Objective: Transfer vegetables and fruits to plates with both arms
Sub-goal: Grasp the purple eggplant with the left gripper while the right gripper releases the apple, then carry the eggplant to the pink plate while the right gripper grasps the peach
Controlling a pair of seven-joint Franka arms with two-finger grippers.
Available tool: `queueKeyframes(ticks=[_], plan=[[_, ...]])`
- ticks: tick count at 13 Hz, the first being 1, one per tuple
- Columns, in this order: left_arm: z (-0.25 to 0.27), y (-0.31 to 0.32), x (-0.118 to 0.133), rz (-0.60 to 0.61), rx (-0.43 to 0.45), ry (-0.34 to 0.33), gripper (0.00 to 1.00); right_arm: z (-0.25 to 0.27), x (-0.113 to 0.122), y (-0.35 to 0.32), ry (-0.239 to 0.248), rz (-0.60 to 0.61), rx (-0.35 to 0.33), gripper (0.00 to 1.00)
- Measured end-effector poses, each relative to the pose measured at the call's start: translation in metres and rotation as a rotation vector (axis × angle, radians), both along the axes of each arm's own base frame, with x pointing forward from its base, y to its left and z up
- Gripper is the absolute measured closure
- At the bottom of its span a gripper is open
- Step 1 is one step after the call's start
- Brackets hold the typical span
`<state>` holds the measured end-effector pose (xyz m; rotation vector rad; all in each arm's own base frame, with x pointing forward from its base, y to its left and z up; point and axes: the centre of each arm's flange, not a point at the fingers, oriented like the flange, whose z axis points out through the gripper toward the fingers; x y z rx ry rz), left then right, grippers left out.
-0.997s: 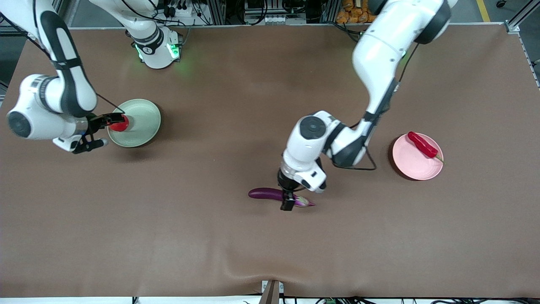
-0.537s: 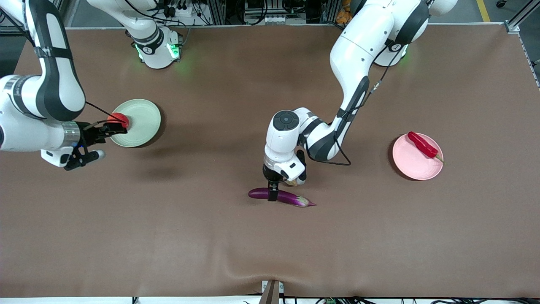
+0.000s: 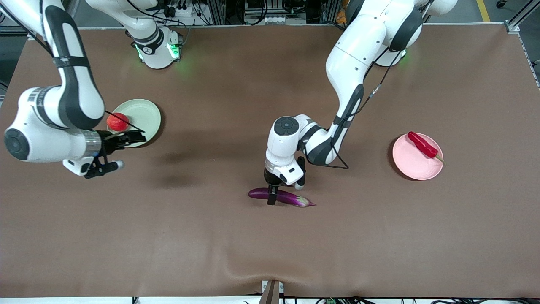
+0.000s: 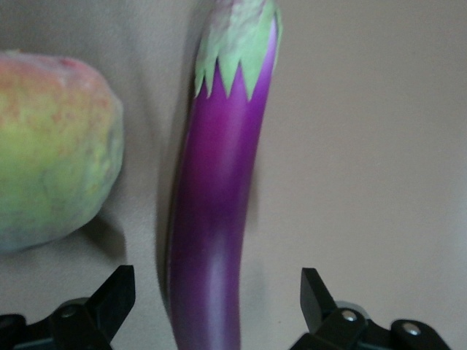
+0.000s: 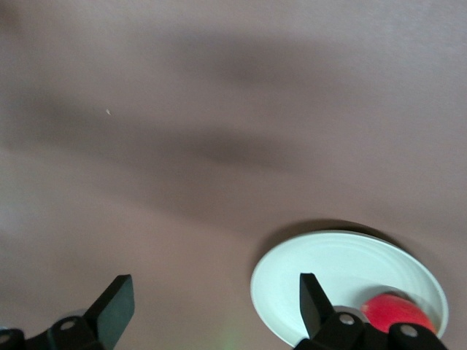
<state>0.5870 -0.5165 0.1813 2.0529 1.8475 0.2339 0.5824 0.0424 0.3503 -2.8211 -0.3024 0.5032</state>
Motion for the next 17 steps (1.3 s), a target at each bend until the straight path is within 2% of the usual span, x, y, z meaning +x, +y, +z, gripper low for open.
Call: queueKeyframes(ticks=[3, 4, 8, 9, 14, 17], plan=[[-0.010, 0.000, -0.002, -0.005, 0.009, 0.004, 0.00, 0.007, 0.003, 0.038, 0.003, -0.039, -0.012, 0.00], [-0.011, 0.001, -0.001, -0.006, 0.010, 0.003, 0.09, 0.009, 0.004, 0.046, 0.002, -0.047, 0.002, 0.00], [-0.009, 0.001, 0.000, -0.006, 0.009, -0.003, 0.57, 0.002, 0.005, 0.065, 0.038, -0.117, 0.068, 0.00], [-0.008, 0.003, 0.003, -0.002, 0.012, -0.010, 0.60, 0.000, 0.006, 0.067, 0.046, -0.137, 0.078, 0.00], [0.022, 0.004, 0.017, 0.008, 0.000, -0.056, 0.60, 0.010, 0.005, 0.109, 0.072, -0.235, 0.124, 0.00], [0.106, 0.011, 0.036, 0.044, -0.017, -0.118, 0.61, -0.001, 0.007, 0.148, 0.080, -0.315, 0.193, 0.00]])
